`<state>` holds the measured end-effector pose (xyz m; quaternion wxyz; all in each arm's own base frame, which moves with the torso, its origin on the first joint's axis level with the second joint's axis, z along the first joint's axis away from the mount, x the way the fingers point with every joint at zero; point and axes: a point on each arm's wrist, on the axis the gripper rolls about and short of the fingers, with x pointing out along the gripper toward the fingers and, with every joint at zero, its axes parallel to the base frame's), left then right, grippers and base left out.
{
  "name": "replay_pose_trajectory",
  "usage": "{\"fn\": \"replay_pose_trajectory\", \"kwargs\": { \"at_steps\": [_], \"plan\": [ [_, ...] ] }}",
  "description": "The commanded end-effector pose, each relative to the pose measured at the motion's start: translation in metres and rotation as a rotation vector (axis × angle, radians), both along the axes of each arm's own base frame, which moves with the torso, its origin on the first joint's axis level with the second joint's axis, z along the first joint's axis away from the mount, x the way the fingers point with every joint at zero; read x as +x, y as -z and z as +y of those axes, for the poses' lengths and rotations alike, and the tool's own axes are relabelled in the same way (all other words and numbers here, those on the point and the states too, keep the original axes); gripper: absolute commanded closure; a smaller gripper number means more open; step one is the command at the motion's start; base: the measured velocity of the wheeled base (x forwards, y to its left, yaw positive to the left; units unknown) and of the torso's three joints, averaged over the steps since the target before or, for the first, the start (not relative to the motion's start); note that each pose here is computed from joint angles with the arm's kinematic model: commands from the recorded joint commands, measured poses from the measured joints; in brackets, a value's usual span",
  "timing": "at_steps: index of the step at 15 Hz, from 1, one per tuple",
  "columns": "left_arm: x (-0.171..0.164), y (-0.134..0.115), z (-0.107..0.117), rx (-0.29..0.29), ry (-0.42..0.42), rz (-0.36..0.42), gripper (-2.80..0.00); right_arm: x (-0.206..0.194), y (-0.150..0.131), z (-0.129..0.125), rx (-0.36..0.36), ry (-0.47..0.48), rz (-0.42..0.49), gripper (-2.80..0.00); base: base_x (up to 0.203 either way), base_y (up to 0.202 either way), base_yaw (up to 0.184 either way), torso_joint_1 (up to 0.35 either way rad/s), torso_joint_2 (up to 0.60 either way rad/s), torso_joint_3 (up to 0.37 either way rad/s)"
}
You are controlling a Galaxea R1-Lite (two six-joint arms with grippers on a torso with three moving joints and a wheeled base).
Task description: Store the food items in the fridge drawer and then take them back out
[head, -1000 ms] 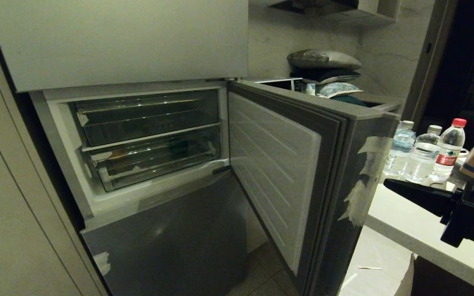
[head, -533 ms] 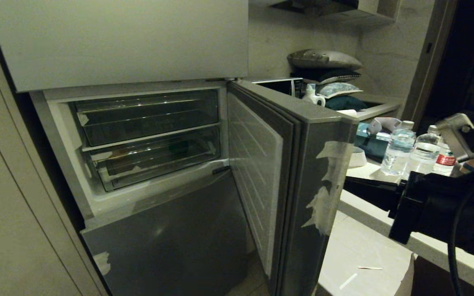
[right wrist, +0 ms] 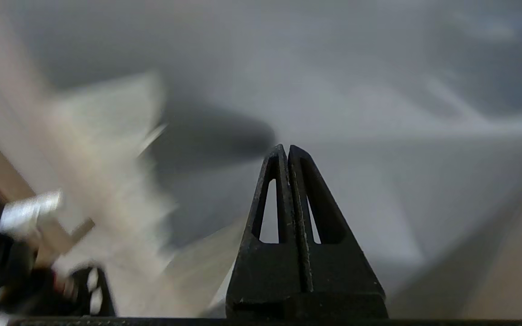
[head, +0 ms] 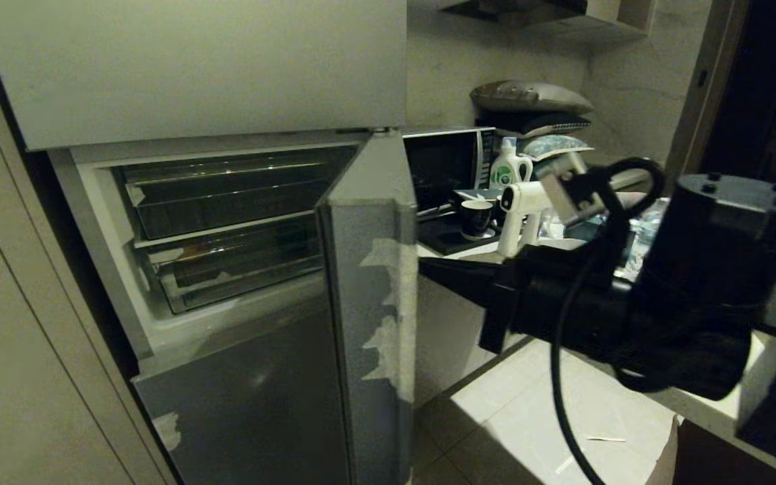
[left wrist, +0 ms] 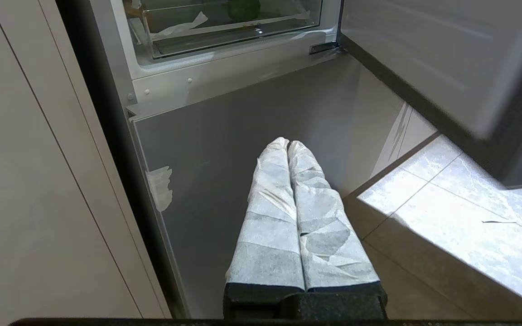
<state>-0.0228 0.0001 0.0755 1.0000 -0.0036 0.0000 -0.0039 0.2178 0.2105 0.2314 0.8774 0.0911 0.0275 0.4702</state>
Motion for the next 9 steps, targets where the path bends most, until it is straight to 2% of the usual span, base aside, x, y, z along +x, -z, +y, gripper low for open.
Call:
{"fn": "replay_pose_trajectory", "kwargs": {
  "at_steps": [1, 5, 8, 9],
  "plan": [
    [0.0, 0.0, 0.0, 0.0, 0.0, 0.001, 0.0, 0.038, 0.027, 0.052, -0.016, -0.024, 0.018, 0.0, 0.0, 0.0, 0.0, 0.0, 0.0, 0.0],
    [0.0, 0.0, 0.0, 0.0, 0.0, 0.002, 0.0, 0.092, 0.047, 0.139, 0.1, 0.018, -0.098, 0.0, 0.0, 0.0, 0.0, 0.0, 0.0, 0.0],
    [0.0, 0.0, 0.0, 0.0, 0.0, 0.002, 0.0, 0.122, 0.072, 0.185, 0.155, 0.056, -0.166, 0.0, 0.0, 0.0, 0.0, 0.0, 0.01, 0.0],
    [0.0, 0.0, 0.0, 0.0, 0.0, 0.002, 0.0, 0.128, 0.086, 0.195, 0.153, 0.071, -0.168, 0.0, 0.0, 0.0, 0.0, 0.0, 0.0, 0.0]
  ]
}}
